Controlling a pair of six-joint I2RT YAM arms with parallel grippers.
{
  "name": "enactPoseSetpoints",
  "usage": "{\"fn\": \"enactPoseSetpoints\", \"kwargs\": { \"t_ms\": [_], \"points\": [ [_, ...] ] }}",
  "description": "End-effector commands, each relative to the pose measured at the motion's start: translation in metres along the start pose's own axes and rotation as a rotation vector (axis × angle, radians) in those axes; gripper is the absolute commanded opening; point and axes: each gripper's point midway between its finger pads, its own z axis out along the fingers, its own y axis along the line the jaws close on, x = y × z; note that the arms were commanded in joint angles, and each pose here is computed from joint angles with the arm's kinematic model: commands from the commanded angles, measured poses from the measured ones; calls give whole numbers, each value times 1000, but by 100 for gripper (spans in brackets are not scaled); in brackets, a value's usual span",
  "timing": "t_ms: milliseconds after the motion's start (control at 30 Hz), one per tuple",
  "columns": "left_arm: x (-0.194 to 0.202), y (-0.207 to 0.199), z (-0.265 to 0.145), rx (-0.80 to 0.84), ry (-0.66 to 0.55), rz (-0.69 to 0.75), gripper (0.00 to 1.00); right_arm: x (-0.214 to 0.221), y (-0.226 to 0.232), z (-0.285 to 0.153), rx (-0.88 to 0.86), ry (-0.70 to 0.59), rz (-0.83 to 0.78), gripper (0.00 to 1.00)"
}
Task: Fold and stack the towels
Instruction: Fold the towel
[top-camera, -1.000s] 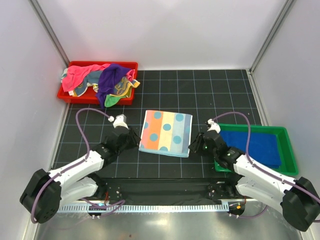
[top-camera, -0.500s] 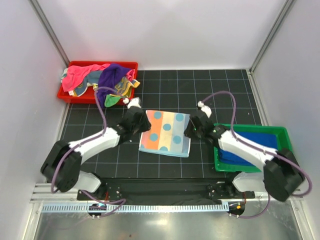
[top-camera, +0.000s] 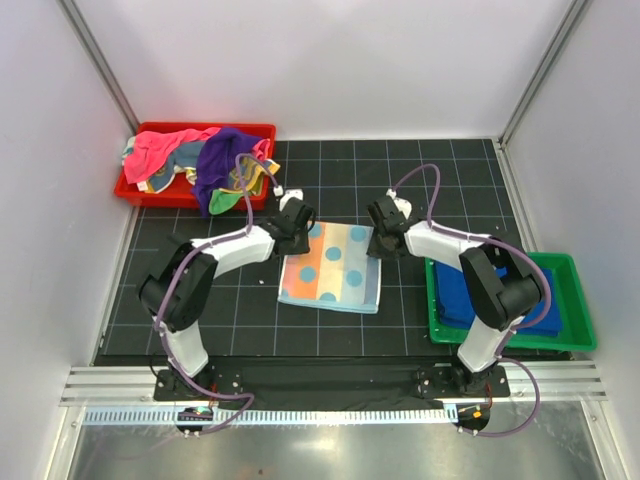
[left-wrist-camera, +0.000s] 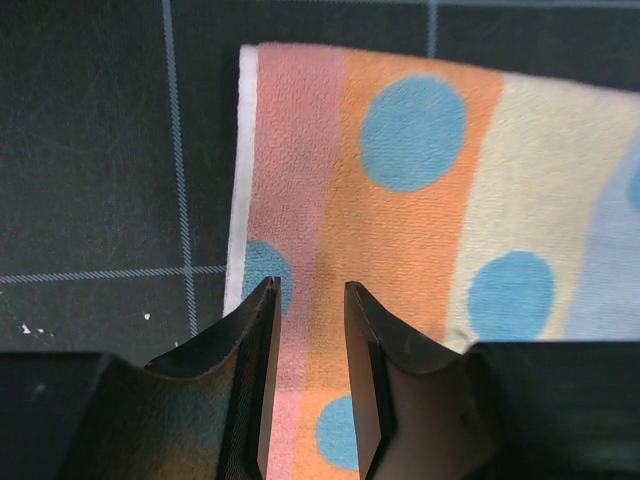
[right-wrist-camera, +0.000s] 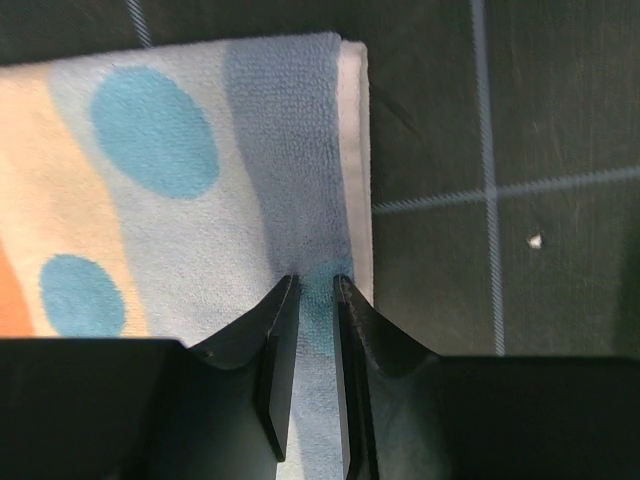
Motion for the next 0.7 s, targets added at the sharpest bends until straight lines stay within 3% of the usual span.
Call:
{"fn": "enactPoseSetpoints", "kwargs": {
  "t_ms": [0, 400, 667],
  "points": [
    [3, 8, 3, -60, 23, 5, 35, -15, 8, 8, -5, -16, -14, 27],
    [72, 40, 0, -168, 119, -140, 33, -14, 0, 25, 31, 28, -73, 26],
    [74, 36, -19, -135, 115, -156, 33, 17, -19, 7, -1, 64, -62, 26]
  ]
}}
